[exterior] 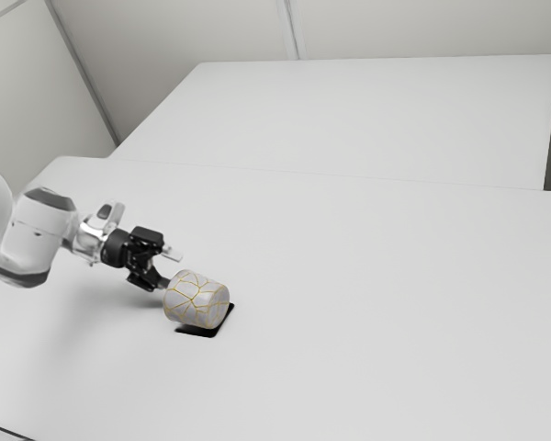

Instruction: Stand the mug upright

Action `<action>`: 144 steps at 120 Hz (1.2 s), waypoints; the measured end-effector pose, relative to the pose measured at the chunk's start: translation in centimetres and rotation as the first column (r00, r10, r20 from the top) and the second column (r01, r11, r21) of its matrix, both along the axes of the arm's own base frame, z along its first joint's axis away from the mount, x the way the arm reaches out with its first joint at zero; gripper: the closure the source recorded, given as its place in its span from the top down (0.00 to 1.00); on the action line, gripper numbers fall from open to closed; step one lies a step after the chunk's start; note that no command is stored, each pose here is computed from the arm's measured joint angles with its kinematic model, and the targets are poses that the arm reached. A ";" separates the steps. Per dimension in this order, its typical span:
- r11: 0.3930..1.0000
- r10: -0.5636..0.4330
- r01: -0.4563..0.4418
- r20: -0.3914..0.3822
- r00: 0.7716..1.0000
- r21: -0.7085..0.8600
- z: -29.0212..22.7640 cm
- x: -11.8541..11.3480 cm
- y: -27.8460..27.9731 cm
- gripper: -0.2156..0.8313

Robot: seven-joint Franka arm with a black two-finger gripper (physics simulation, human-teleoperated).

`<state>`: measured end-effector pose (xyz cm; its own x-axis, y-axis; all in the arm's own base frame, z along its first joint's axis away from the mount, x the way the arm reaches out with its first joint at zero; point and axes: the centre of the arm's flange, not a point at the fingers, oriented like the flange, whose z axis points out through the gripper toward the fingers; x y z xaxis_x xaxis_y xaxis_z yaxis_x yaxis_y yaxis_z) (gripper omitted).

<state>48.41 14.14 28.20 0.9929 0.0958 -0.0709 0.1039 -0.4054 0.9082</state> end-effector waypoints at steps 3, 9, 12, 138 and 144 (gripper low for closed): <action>1.000 -0.008 0.008 0.010 1.000 -0.010 -0.1 0.0 -0.5 0.79; 0.999 -0.020 0.021 0.029 0.999 -0.027 -0.3 0.1 -1.3 0.79; 0.999 -0.026 0.027 0.039 0.999 -0.035 -0.4 0.1 -1.7 0.79; 0.800 -0.520 0.360 0.255 0.815 0.480 12.5 4.4 -5.6 0.06; 0.712 -0.592 0.388 0.203 0.780 0.586 13.2 4.7 -6.7 0.06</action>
<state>53.11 7.44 41.36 0.8461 -0.4932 0.2020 -0.5226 -0.6933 0.4963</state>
